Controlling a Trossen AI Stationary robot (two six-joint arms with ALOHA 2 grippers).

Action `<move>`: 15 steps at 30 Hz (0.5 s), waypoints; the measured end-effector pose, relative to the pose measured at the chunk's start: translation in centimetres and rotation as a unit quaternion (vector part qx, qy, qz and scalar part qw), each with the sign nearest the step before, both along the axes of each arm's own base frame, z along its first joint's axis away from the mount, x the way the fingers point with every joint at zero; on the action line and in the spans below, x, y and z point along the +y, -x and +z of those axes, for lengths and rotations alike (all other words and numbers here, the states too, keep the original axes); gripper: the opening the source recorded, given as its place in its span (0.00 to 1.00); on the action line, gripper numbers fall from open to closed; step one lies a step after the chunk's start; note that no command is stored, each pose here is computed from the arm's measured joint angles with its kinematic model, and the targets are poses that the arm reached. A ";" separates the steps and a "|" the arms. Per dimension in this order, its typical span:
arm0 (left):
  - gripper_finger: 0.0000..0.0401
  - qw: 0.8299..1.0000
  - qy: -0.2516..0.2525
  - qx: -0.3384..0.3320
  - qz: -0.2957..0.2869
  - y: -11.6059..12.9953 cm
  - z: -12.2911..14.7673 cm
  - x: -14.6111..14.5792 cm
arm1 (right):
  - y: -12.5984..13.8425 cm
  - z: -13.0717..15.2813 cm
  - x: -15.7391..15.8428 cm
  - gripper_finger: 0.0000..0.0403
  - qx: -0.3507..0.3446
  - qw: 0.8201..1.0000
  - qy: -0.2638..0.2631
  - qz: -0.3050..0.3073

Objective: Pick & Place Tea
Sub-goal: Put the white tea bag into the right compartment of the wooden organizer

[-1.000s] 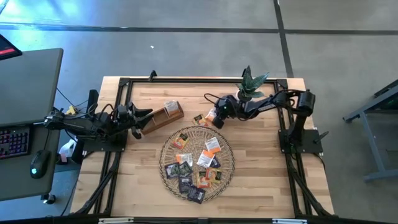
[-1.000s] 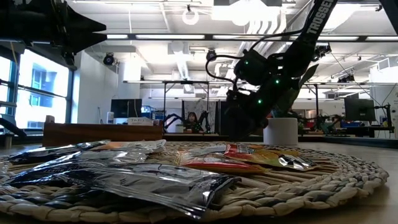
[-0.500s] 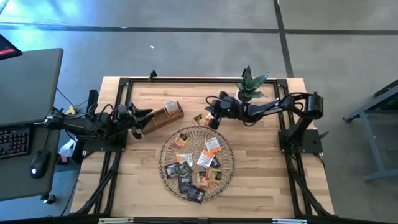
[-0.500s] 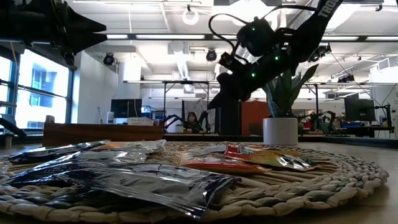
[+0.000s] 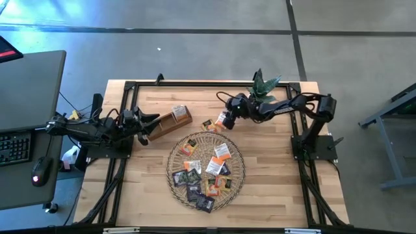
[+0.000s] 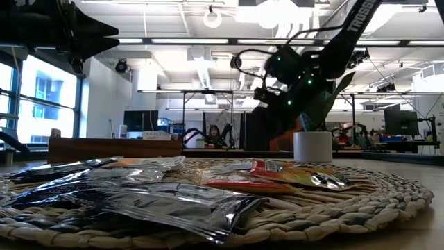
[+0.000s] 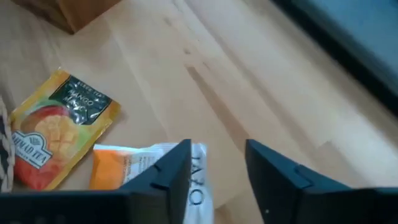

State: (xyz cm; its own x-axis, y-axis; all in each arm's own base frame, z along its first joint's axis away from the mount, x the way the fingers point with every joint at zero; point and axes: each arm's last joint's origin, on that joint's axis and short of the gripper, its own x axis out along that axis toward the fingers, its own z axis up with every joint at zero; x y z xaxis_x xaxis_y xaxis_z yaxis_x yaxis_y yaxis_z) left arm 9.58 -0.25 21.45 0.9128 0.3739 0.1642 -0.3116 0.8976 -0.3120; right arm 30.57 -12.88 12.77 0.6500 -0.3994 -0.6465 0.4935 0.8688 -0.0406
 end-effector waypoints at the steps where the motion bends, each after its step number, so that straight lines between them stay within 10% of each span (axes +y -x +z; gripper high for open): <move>1: 0.34 1.000 0.000 0.000 0.000 0.0 0.0 0.0 | -0.1 -0.4 0.1 0.42 0.004 1.000 -0.003 0.004; 9: 0.34 1.000 0.000 0.000 -0.001 0.0 0.0 0.0 | -0.6 -2.9 0.3 0.44 0.023 1.000 -0.015 -0.003; 15: 0.34 1.000 0.000 0.000 -0.001 0.0 0.0 0.0 | -0.4 -3.0 -0.2 0.21 0.006 0.999 -0.052 -0.009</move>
